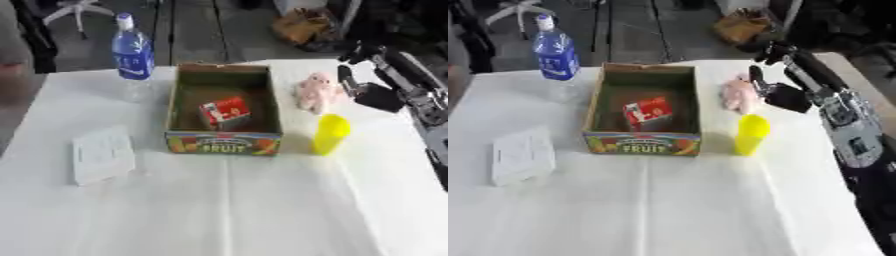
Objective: Pick up objects on the table and place them in the box.
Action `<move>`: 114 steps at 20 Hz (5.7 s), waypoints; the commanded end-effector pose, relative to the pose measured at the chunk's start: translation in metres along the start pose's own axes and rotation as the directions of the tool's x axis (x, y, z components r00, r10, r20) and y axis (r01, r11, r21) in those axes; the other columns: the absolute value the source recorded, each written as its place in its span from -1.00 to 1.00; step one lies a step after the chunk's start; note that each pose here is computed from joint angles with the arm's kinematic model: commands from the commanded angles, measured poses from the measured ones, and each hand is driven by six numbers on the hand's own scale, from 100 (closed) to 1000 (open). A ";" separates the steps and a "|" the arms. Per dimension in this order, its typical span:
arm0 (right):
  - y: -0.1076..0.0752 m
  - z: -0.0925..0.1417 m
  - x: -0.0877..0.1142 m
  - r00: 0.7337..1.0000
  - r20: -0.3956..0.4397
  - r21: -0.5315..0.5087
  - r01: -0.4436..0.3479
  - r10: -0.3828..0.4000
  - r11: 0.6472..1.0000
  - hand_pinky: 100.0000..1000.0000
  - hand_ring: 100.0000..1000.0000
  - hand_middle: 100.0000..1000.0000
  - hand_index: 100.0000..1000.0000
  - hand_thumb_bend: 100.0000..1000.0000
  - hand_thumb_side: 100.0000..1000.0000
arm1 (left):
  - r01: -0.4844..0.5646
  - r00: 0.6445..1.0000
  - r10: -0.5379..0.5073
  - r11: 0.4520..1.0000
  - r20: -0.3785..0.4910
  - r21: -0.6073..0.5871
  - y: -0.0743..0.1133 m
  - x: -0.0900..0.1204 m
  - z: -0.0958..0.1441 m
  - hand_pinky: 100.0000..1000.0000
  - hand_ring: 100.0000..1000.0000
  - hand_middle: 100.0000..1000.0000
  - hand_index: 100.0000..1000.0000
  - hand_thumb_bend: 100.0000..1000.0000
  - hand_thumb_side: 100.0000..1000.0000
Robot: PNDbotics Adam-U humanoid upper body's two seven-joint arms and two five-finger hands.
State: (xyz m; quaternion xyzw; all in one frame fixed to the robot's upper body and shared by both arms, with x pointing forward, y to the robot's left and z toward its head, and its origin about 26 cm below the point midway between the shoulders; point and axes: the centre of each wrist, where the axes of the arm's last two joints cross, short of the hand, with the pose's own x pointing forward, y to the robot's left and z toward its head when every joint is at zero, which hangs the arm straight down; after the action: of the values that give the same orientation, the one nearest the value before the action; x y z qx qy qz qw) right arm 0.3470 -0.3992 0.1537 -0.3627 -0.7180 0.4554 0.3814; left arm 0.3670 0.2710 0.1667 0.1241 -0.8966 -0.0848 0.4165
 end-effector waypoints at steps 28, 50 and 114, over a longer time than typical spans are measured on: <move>-0.005 0.001 -0.013 0.985 0.061 0.471 -0.172 0.163 0.865 0.78 0.88 0.91 0.93 0.20 0.73 | 0.012 1.000 -0.012 1.000 0.019 0.001 0.004 0.005 -0.003 0.27 0.34 0.43 0.60 -0.03 0.84; 0.026 0.007 -0.022 0.966 0.054 0.514 -0.242 0.251 0.823 0.44 0.60 0.82 0.88 0.11 0.80 | 0.009 1.000 -0.009 1.000 0.016 0.005 0.004 0.004 -0.002 0.27 0.34 0.43 0.60 -0.03 0.84; 0.010 -0.113 0.043 0.790 0.536 0.289 -0.503 0.298 0.814 0.60 0.77 0.89 0.88 -0.18 0.00 | -0.007 1.000 0.007 1.000 0.007 -0.020 -0.002 0.002 0.000 0.27 0.34 0.43 0.60 -0.04 0.84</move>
State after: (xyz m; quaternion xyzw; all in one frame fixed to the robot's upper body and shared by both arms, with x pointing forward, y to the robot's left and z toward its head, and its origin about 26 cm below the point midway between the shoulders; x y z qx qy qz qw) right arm 0.4275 -0.3131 0.1778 -0.2842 -0.5893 0.7384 0.1637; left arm 0.3655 0.2688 0.1597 0.1178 -0.8924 -0.0896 0.4263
